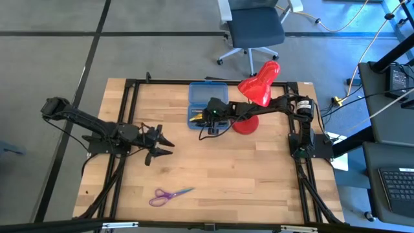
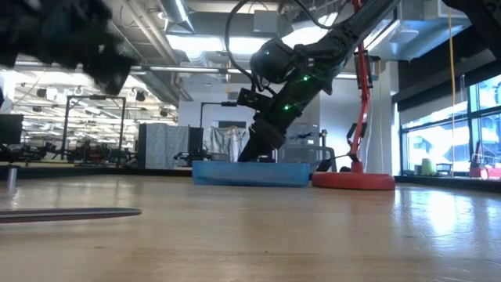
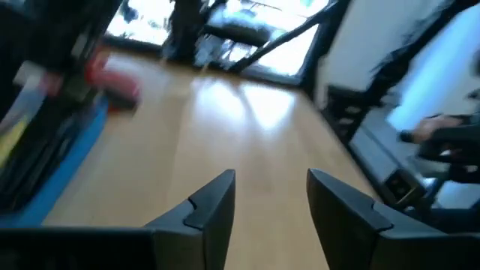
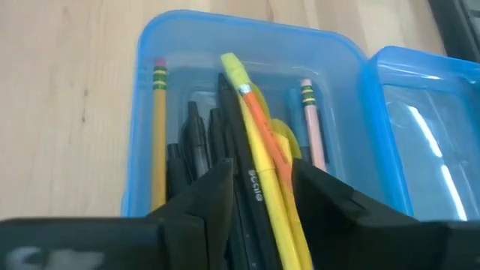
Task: Pick & place school supplies into a supply box
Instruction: Put the violet scissors into the blue supply box
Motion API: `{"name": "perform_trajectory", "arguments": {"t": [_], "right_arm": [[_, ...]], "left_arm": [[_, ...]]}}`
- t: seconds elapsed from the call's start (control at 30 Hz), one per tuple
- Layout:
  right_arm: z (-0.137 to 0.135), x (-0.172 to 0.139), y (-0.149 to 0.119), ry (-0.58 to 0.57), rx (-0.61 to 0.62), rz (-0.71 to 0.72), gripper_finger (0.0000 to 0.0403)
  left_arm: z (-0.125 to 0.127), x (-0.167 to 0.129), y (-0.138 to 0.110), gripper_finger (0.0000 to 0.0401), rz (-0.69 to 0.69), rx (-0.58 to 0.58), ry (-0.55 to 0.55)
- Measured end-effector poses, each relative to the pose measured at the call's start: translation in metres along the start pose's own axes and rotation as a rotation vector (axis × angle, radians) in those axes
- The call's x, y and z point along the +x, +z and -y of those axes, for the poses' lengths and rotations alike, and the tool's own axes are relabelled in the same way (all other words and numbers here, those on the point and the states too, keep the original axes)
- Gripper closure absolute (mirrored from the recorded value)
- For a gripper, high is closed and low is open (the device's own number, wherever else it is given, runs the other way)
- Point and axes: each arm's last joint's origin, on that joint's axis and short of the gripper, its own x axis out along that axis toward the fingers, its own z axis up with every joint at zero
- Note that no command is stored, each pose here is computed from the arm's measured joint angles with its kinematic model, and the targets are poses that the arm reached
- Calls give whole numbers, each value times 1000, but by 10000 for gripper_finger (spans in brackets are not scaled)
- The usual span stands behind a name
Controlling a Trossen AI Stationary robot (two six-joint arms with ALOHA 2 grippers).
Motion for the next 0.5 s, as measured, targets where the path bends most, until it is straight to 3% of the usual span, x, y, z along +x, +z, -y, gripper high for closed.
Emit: {"name": "perform_trajectory", "arguments": {"t": [0.17,0.3,0.5], "right_arm": [[1,-5,6,-60,19,-22,258],[-14,-14,18,41,57,33,258],[-53,-30,25,128,58,-7,258]], "left_arm": [[18,5,40,233,5,135,-76],[29,13,56,233,-178,214,27],[48,33,55,233,-490,97,101]]}}
